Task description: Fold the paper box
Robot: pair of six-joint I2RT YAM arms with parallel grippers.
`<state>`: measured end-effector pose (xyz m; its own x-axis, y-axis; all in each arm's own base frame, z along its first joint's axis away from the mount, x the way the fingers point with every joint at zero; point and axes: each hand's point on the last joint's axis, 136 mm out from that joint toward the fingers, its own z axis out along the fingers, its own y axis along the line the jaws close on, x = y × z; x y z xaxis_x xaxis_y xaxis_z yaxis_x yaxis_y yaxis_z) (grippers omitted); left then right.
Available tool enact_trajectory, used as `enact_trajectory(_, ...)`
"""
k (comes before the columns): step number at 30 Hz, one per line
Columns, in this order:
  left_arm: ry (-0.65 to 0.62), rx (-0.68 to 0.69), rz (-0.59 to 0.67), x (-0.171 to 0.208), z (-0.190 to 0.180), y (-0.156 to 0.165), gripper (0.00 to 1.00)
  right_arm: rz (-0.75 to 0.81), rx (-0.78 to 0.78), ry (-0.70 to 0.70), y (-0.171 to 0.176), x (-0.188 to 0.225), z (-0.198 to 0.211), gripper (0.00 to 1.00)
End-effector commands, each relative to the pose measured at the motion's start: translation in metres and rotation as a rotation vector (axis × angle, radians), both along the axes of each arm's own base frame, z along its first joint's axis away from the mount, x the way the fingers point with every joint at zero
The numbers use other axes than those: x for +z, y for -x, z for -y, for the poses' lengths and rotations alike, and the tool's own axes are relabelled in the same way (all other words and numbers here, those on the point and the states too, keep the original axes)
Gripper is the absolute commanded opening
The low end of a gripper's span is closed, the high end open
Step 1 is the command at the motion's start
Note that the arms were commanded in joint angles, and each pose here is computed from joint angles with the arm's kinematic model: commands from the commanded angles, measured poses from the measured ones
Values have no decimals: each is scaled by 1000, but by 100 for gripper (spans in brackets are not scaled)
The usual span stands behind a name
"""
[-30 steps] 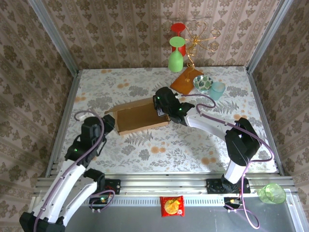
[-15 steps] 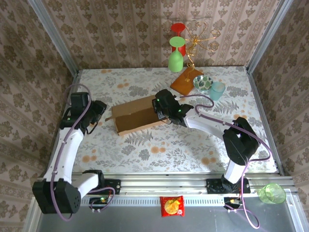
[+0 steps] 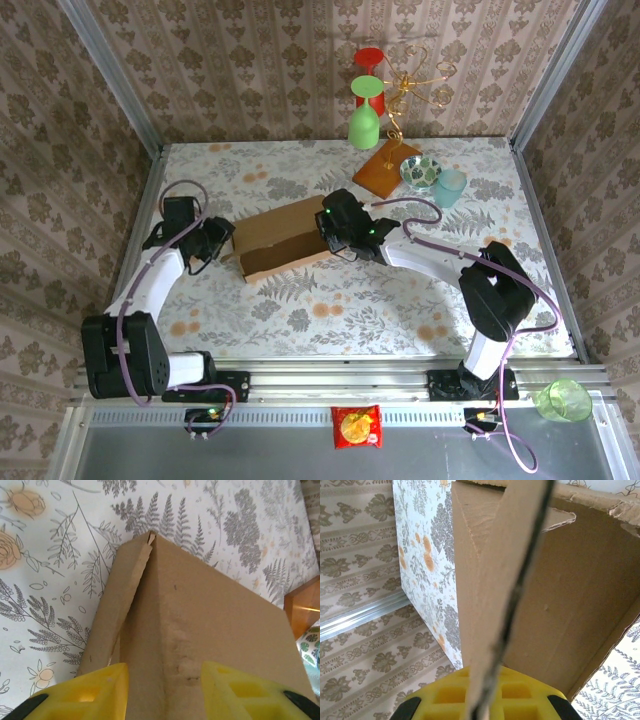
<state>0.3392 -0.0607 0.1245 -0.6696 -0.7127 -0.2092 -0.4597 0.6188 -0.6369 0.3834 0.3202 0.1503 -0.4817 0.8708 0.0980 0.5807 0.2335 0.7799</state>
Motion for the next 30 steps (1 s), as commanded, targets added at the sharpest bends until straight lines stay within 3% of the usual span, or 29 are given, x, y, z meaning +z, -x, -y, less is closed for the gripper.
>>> enact_trajectory(1, 30, -47, 36, -6, 7, -7, 40, -61, 28, 74, 10, -30, 7, 0)
enact_trajectory(7, -13, -69, -31, -32, 5, 6, 37, -86, 40, 91, 14, -44, 12, 0)
enact_trajectory(18, -29, -106, -24, -60, 10, 15, 35, -145, 90, 96, 24, -82, 22, 0)
enact_trajectory(24, -32, -115, -39, -72, 15, 21, 29, -188, 134, 91, 30, -94, 24, 11)
enact_trajectory(30, -52, -142, -59, -82, 21, 27, 18, -166, 310, 227, 32, -71, 50, 41)
